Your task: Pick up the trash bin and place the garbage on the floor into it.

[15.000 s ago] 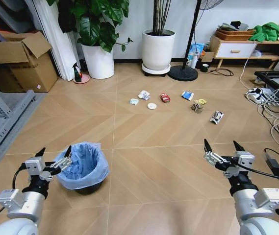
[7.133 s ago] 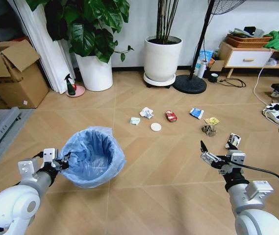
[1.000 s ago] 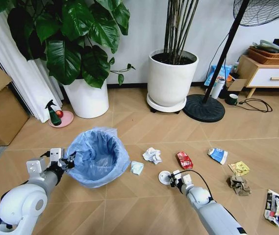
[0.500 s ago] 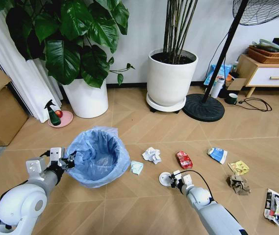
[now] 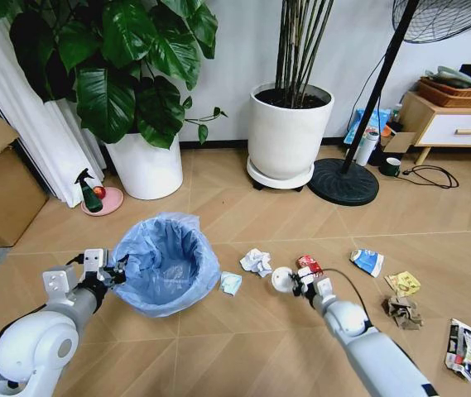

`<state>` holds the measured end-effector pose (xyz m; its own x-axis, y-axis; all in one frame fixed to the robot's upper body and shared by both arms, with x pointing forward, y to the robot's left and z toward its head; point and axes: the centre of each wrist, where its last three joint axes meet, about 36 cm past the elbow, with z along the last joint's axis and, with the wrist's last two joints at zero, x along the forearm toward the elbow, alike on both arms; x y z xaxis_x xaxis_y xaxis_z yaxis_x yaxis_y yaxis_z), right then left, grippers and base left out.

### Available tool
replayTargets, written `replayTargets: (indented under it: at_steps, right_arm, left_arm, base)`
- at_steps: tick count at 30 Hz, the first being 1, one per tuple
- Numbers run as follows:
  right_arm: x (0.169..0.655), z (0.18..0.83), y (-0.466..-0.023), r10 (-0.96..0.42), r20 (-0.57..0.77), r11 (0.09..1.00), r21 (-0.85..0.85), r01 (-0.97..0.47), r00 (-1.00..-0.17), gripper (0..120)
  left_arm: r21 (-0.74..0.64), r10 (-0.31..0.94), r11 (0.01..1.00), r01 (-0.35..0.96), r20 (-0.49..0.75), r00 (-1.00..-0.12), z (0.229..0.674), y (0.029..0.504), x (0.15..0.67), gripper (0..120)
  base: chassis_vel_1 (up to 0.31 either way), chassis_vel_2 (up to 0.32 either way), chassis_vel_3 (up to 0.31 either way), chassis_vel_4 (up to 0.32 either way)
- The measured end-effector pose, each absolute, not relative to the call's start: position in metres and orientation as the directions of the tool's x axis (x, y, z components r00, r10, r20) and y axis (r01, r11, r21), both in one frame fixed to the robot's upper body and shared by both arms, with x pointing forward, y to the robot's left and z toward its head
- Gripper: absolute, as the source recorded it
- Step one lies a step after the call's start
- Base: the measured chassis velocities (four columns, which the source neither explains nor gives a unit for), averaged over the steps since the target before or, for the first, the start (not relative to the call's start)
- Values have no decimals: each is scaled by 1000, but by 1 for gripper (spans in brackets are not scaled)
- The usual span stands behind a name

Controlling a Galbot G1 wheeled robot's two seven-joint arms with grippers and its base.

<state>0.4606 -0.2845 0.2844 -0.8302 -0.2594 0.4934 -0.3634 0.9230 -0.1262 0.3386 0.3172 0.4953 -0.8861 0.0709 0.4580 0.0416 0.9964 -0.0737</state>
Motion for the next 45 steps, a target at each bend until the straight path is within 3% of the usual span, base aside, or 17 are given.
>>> replayTargets:
  at_steps: [6,11,20,23,33,40,45]
  right_arm:
    - [480,326,-286,-310,403,917,-111,-382,-861,0]
    - [501,382,-260,-435,293,881,-56,-470,-851,0]
    - [525,478,-205,-612,151,783,-23,-621,-777,0]
    - [528,509,-178,-687,118,723,8,-691,-717,0]
    - [508,560,-97,-854,86,518,59,-853,-512,0]
    - [488,553,-84,-886,125,456,65,-888,-446,0]
    - [475,535,-92,-877,184,459,49,-887,-444,0]
  left_arm:
    - [-74,74,996,45,460,-885,495,316,339,0]
    - [-72,78,996,50,466,-881,493,317,339,0]
    - [-75,89,995,60,480,-873,487,315,340,0]
    - [-76,92,995,64,480,-872,487,315,341,0]
    - [-74,97,995,70,484,-870,486,314,342,0]
    - [-73,92,995,65,482,-871,487,315,342,0]
    - [-73,91,995,63,477,-874,489,315,342,0]
  base:
    - [0,0,0,0]
    - [0,0,0,0]
    - [0,0,0,0]
    - [0,0,0,0]
    - [0,0,0,0]
    - [0,0,0,0]
    - [0,0,0,0]
